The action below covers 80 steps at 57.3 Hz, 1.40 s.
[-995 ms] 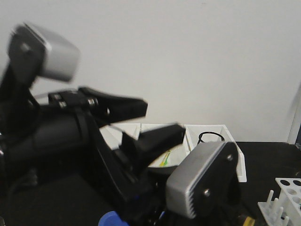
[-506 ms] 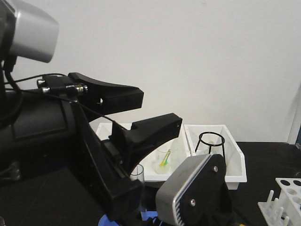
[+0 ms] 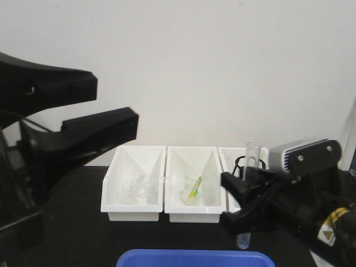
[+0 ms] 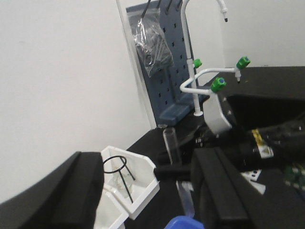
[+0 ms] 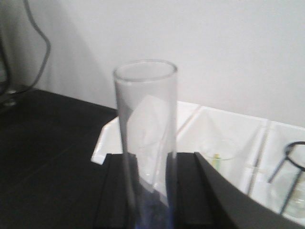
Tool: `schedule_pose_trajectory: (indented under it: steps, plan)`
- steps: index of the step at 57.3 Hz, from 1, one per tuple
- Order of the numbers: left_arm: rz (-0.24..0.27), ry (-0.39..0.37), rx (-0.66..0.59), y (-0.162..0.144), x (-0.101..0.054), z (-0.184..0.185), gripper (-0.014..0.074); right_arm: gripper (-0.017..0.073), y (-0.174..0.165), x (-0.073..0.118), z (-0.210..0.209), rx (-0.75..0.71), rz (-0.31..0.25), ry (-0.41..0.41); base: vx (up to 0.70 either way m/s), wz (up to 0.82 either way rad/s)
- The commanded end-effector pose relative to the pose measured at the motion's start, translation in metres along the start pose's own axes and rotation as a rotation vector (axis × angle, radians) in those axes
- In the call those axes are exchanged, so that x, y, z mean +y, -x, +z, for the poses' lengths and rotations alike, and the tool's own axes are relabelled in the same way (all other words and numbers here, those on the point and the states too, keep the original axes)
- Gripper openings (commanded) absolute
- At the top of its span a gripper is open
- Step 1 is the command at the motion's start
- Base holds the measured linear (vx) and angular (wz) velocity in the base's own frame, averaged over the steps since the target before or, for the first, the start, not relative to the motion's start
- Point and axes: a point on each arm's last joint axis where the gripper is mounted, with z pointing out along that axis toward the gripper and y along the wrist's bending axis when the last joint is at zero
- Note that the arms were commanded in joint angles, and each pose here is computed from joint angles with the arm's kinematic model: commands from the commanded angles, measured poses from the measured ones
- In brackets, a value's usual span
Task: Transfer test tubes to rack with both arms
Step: 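Move the held tube with the right gripper over the white rack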
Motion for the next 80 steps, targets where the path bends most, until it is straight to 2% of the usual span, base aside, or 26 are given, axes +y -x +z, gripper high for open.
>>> schedule_pose_trajectory:
  steps: [1, 8, 15, 25, 33, 41, 48, 54, 59, 68, 80]
  plan:
    - [0.015, 0.029, -0.056, 0.012, 0.004, -0.012, 0.0498, -0.0006, 0.029, -0.023, -0.011, -0.155, -0.009, -0.089, 0.00, 0.00]
    - [0.035, 0.043, 0.031, 0.004, 0.007, -0.012, 0.0498, -0.0006, 0.026, -0.062, -0.025, -0.186, -0.014, -0.250, 0.00, 0.00]
    - [0.020, 0.076, 0.113, -0.003, 0.010, -0.011, 0.0498, -0.0006, 0.006, -0.095, -0.048, -0.229, -0.021, -0.408, 0.00, 0.00]
    - [-0.019, 0.139, 0.129, -0.005, 0.016, -0.012, 0.0498, -0.0006, -0.015, -0.127, -0.074, -0.278, -0.025, -0.584, 0.00, 0.00]
    - [-0.019, 0.174, 0.155, -0.007, 0.019, -0.013, 0.0498, -0.0006, -0.017, -0.141, -0.084, -0.272, -0.015, -0.662, 0.00, 0.00]
    - [-0.004, 0.188, 0.198, -0.011, 0.020, -0.014, 0.0498, -0.0006, -0.020, -0.148, -0.087, -0.253, -0.018, -0.690, 0.00, 0.00]
    - [-0.006, 0.190, 0.221, -0.013, 0.020, -0.014, 0.0498, -0.0006, -0.027, -0.152, -0.078, -0.219, -0.051, -0.668, 0.00, 0.00]
    - [-0.005, 0.191, 0.226, -0.014, 0.020, -0.014, 0.0498, -0.0006, -0.034, -0.158, -0.068, -0.222, -0.043, -0.649, 0.00, 0.00]
    - [-0.005, 0.191, 0.226, -0.014, 0.020, -0.014, 0.0498, -0.0006, -0.040, -0.161, -0.061, -0.227, -0.060, -0.634, 0.00, 0.00]
    - [-0.005, 0.191, 0.229, -0.014, 0.020, -0.014, 0.0498, -0.0006, -0.049, -0.165, -0.052, -0.215, -0.014, -0.605, 0.00, 0.00]
    - [-0.005, 0.191, 0.231, -0.014, 0.020, -0.014, 0.0498, -0.0006, -0.056, -0.169, -0.044, -0.225, -0.027, -0.584, 0.00, 0.00]
